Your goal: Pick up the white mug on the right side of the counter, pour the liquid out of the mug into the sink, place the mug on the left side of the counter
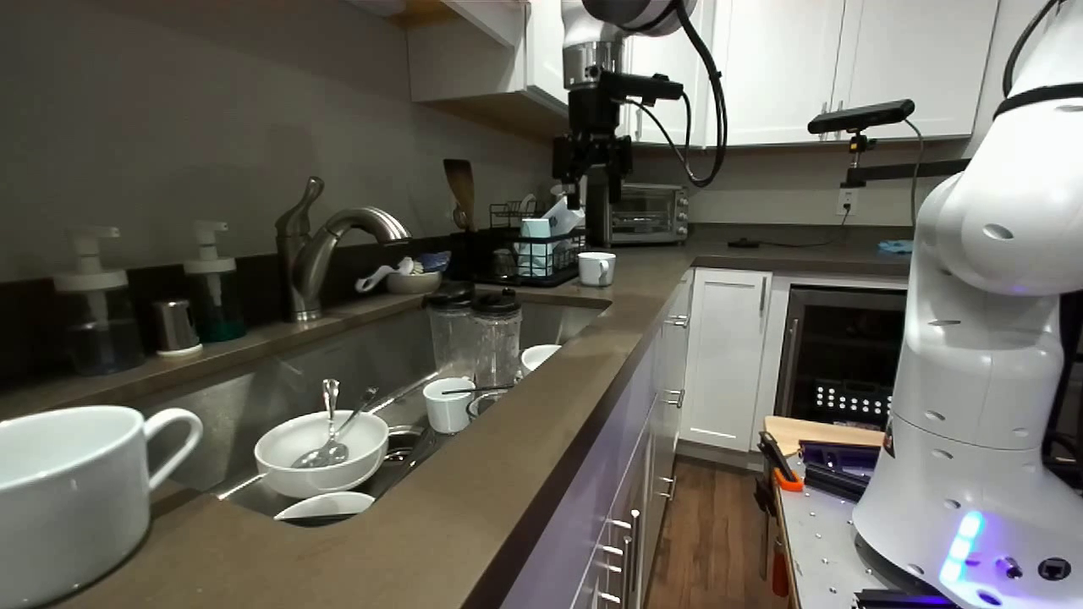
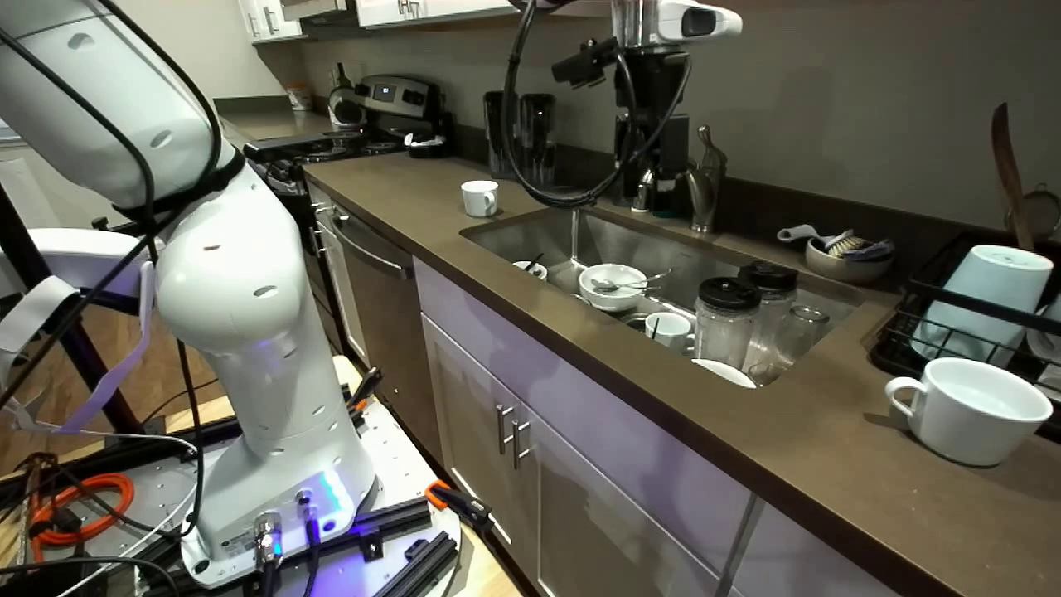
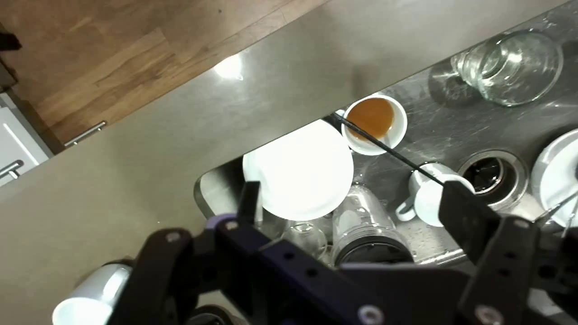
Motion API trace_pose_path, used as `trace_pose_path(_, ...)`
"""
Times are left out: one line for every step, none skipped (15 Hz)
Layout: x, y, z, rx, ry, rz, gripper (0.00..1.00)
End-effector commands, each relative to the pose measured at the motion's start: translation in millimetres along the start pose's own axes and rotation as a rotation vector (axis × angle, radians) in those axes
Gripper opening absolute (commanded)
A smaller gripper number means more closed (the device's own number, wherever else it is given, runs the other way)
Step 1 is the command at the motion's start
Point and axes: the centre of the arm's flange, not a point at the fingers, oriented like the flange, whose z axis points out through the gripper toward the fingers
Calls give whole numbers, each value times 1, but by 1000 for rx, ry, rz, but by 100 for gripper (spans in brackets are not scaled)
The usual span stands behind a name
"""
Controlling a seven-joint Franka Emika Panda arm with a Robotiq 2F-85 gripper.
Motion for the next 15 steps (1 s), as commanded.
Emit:
trace_pose_path(27, 21, 17, -20, 1, 118, 100)
trace_pose_path(36, 30, 19, -18, -5, 145, 100)
trace_pose_path(39, 37, 25, -18, -7, 174, 100)
trace_pose_path(42, 44, 30, -19, -14, 203, 100)
trace_pose_path(45, 51, 35, -21, -18, 232, 100)
trace_pose_path(47, 59, 40, -28, -23, 266, 100)
trace_pose_path(47, 63, 43, -9, -39, 285, 100)
trace_pose_path(37, 58, 39, -9, -39, 231, 100)
trace_pose_path(38, 62, 42, -10, -46, 239, 100)
trace_pose_path(38, 62, 43, -11, -48, 240, 100)
trace_pose_path(38, 61, 43, -11, -47, 238, 100)
trace_pose_path(38, 60, 42, -11, -45, 235, 100)
trace_pose_path(38, 59, 42, -11, -45, 234, 100)
trace_pose_path(38, 59, 42, -11, -45, 234, 100)
trace_pose_path(38, 59, 42, -11, -45, 234, 100)
